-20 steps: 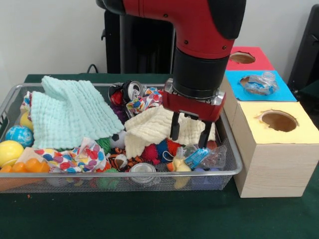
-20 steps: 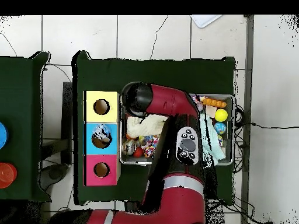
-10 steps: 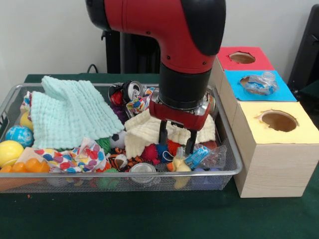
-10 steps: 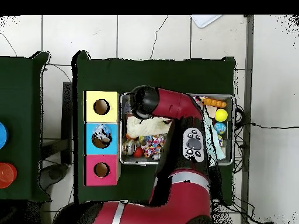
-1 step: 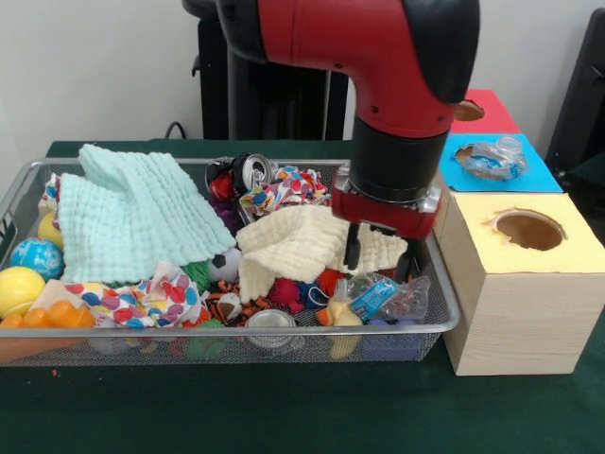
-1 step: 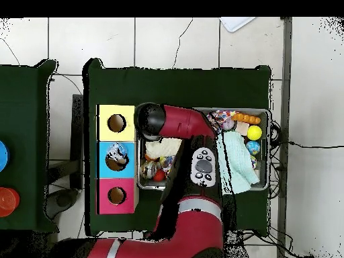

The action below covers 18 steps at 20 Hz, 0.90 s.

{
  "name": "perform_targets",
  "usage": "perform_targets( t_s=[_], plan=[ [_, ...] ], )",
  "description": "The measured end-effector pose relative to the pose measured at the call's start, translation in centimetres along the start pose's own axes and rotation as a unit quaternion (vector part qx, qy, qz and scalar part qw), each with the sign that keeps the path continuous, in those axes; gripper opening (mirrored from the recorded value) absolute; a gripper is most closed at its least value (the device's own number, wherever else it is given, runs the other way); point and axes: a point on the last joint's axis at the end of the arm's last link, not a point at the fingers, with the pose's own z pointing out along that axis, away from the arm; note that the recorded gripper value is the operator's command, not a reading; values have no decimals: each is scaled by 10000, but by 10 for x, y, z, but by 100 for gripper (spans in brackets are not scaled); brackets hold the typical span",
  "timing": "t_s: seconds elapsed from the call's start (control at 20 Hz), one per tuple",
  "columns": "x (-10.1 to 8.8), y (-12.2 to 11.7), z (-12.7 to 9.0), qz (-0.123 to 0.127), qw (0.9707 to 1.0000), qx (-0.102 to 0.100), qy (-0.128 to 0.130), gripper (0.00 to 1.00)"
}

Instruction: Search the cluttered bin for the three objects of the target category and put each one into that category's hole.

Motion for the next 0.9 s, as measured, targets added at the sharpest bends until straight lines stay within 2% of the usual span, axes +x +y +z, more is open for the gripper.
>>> perform_targets(
  t_s=[0.3,0.65,0.9],
  plan=[
    [12,26,-1,-199,9998,-7,-59,100],
    [14,31,24,-259,9990,-20,-350,100],
    [12,32,24,-287,9983,-16,-499,100]
  ],
)
